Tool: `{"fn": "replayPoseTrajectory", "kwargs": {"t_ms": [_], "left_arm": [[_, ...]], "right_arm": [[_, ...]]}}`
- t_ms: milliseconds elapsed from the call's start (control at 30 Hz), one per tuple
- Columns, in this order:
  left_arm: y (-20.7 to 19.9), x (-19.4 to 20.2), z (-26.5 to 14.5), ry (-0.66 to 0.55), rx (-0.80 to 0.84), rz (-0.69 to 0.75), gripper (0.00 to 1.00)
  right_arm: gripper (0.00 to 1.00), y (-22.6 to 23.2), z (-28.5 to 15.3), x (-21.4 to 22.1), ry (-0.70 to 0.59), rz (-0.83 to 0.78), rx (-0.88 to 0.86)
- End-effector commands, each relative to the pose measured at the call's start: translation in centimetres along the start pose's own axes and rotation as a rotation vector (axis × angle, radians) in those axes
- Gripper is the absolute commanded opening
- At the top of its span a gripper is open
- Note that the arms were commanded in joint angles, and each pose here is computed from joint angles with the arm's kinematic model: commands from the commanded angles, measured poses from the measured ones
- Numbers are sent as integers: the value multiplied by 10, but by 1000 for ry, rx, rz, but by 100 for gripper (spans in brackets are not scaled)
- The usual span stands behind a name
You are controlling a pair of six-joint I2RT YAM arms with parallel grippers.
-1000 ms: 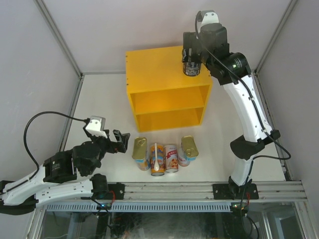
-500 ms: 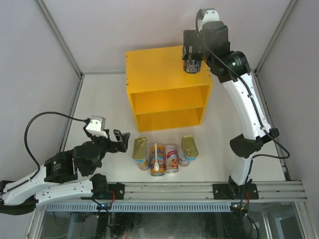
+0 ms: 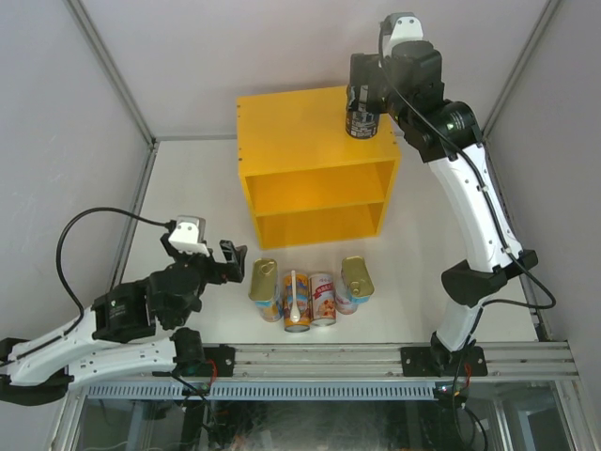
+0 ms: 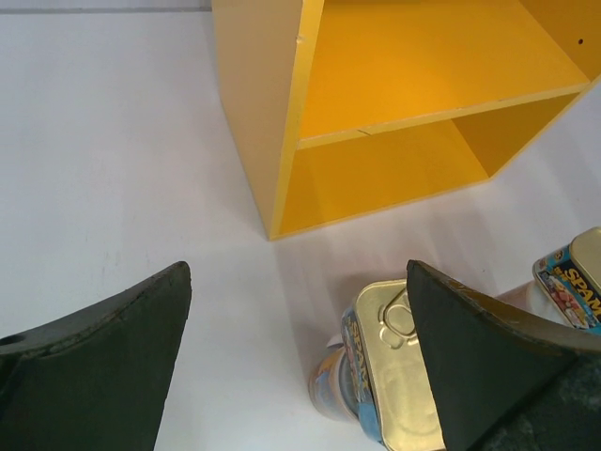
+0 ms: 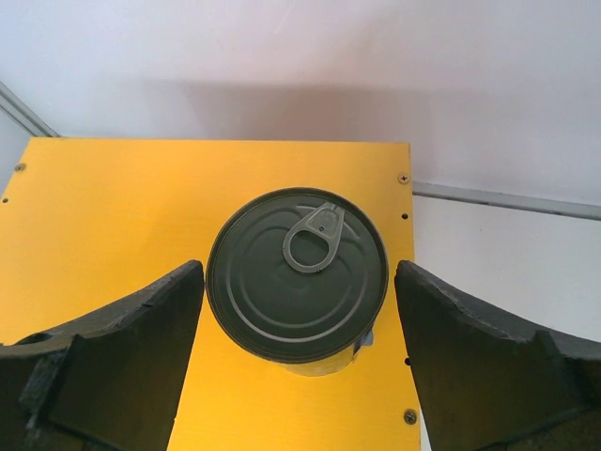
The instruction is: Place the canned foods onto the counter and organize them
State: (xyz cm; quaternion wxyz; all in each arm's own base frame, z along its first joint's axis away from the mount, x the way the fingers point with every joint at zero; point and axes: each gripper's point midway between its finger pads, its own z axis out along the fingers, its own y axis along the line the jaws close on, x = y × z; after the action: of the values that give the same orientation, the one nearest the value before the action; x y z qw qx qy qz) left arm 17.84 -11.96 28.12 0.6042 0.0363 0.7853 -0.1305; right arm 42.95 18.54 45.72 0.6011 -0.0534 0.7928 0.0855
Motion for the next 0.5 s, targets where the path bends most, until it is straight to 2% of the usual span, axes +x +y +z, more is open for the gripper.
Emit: {"fn": "replayPoseTrajectory", "kwargs": {"t_ms": [0, 333, 467], "left_arm": [[-7, -27, 2, -51, 7, -27, 100], [-11, -46, 20, -54, 39, -3, 100], [-22, -49, 33, -52, 105, 13, 100]], "right_arm": [[82, -4, -23, -34, -115, 24, -5], [82, -4, -45, -31, -133, 0, 12], [82, -1, -55, -23, -148, -5, 14]]}}
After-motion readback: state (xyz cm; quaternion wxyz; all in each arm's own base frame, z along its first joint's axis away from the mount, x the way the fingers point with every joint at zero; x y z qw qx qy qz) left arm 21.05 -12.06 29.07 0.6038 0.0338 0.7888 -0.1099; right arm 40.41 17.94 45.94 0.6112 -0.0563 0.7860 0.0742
